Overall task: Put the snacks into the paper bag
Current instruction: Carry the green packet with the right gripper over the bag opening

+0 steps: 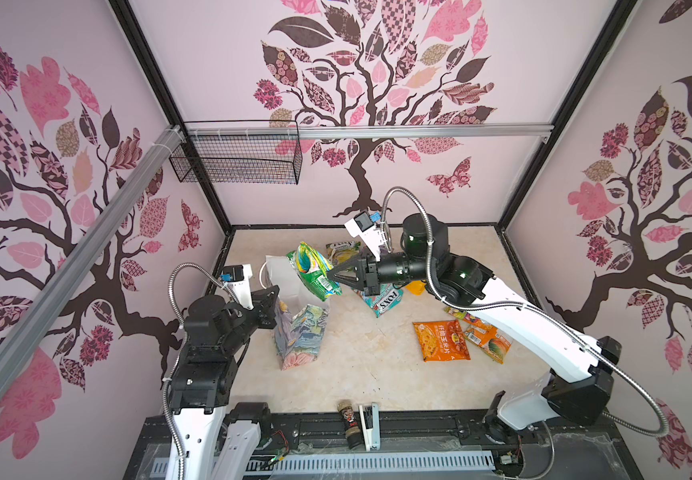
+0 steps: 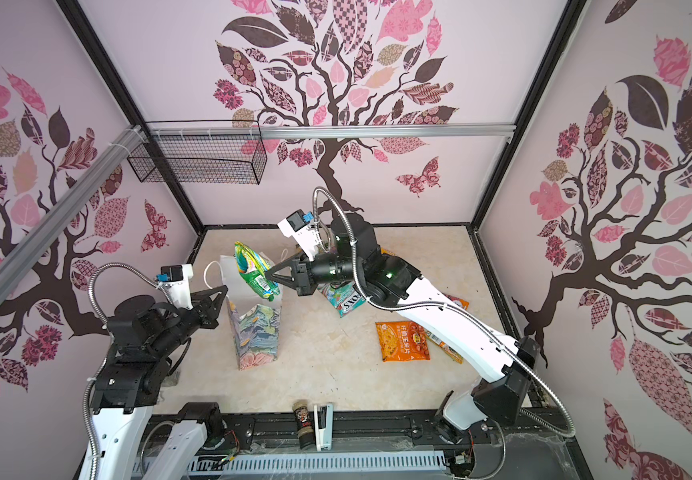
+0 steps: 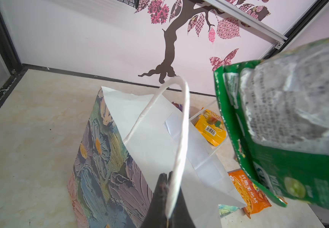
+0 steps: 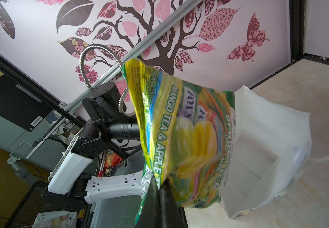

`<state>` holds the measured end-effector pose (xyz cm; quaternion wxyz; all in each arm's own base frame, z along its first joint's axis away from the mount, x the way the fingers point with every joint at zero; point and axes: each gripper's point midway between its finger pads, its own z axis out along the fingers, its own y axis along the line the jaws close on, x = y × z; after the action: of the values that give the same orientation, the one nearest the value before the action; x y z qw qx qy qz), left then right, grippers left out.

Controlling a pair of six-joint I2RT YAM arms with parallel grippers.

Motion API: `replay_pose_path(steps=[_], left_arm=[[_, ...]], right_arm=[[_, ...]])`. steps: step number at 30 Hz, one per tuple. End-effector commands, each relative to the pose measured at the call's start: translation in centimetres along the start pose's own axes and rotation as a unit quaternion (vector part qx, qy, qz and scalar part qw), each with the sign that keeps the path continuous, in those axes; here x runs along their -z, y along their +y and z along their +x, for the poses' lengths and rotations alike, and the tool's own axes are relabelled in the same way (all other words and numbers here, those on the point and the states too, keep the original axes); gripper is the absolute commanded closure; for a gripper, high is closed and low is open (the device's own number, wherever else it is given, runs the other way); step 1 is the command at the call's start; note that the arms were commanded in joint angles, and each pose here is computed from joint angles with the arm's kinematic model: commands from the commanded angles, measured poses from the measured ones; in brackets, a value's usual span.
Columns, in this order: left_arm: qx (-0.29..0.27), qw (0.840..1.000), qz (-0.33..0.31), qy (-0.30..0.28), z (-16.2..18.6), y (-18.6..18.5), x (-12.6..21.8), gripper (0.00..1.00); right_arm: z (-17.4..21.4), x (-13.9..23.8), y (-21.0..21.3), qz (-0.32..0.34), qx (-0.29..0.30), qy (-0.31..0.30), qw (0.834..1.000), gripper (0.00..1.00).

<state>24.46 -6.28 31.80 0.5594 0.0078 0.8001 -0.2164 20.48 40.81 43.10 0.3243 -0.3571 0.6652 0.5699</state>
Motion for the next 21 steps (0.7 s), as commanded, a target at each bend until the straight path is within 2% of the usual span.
replay_pose_path(steps=[1, 9, 21], left_arm=[[-0.005, 1.0, -0.001, 0.002, 0.6, 0.3, -0.1, 1.0], [-0.007, 1.0, -0.008, 0.0, 0.5, 0.5, 0.0, 1.0], [-0.002, 1.0, -0.015, 0.003, 1.0, 0.8, 0.0, 1.0]], right_arm=[[-2.4, -0.6, 1.3, -0.027, 0.032, -0.03, 0.999, 1.0], [-1.9, -3.5, -0.7, -0.038, 0.002, -0.01, 0.999, 1.0], [0.1, -5.8, -3.9, -0.026, -0.044, 0.004, 0.999, 1.0]])
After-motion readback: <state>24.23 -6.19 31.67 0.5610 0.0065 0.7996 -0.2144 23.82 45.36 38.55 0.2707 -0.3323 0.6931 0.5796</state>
